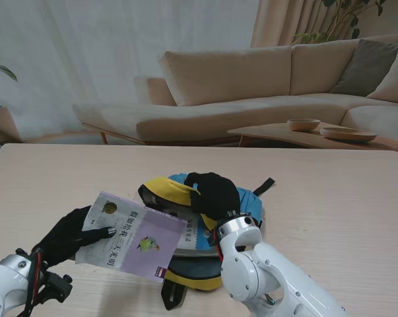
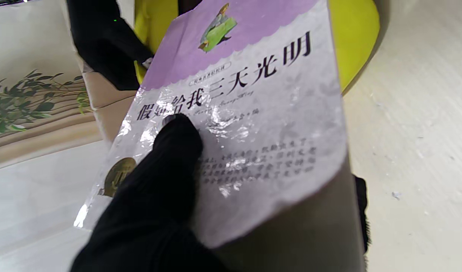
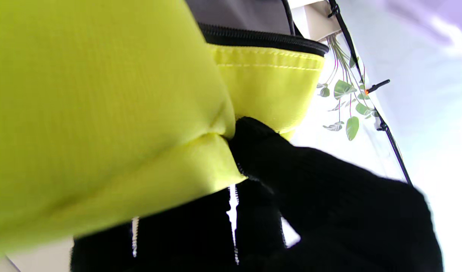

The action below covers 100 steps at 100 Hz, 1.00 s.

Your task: Pack books into the school bag then zip close the school bag

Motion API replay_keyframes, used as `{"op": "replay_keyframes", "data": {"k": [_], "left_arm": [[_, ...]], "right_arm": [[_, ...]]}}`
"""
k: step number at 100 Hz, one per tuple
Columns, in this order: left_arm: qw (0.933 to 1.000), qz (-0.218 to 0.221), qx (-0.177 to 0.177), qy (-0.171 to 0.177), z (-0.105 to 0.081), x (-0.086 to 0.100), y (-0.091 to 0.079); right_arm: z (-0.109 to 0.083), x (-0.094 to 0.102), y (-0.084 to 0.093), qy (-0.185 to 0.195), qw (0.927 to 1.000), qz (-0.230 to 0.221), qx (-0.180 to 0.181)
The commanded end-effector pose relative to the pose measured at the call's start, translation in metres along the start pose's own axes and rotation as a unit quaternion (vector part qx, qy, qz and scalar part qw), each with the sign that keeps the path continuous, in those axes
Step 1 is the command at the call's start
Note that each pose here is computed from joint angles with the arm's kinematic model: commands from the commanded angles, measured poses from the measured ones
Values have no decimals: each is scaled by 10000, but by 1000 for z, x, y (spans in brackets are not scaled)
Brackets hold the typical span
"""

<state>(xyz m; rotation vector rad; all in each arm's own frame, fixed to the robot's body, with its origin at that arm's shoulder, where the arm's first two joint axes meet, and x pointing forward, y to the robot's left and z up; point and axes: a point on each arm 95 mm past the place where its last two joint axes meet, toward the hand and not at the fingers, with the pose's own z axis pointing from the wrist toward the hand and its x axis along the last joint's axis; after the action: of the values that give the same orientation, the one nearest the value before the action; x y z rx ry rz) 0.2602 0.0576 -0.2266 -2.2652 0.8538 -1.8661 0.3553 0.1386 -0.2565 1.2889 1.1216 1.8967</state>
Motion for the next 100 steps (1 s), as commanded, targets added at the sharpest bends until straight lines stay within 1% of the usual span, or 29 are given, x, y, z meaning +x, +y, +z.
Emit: {"op": "replay_keyframes", "data": {"k": [1, 12, 22, 36, 49, 62, 84, 100], "left_arm": [[9999, -63, -137, -16, 2, 0, 4], [9994, -268, -171, -155, 11, -3, 7], [9976, -592, -222, -269, 21, -5, 12], [9948, -838, -188, -555, 34, -8, 20], [9900, -1091, -215, -873, 46, -11, 29], [9851, -1350, -197, -1051, 57, -14, 35], [9744, -1911, -126, -1177, 73, -16, 43], [9670, -2211, -46, -1267, 84, -16, 48]], "right_arm": [[3, 10, 10, 137, 9998, 66, -133], [1, 12, 16, 248, 9995, 46, -176], [-1, 14, 18, 317, 9994, 37, -153], [-4, 16, 18, 403, 9991, -3, -97], [-5, 18, 18, 416, 9991, 21, -86], [-7, 18, 18, 443, 9990, 19, -66], [-11, 18, 15, 476, 9989, 25, 12], [-13, 18, 13, 501, 9987, 32, 66]]}}
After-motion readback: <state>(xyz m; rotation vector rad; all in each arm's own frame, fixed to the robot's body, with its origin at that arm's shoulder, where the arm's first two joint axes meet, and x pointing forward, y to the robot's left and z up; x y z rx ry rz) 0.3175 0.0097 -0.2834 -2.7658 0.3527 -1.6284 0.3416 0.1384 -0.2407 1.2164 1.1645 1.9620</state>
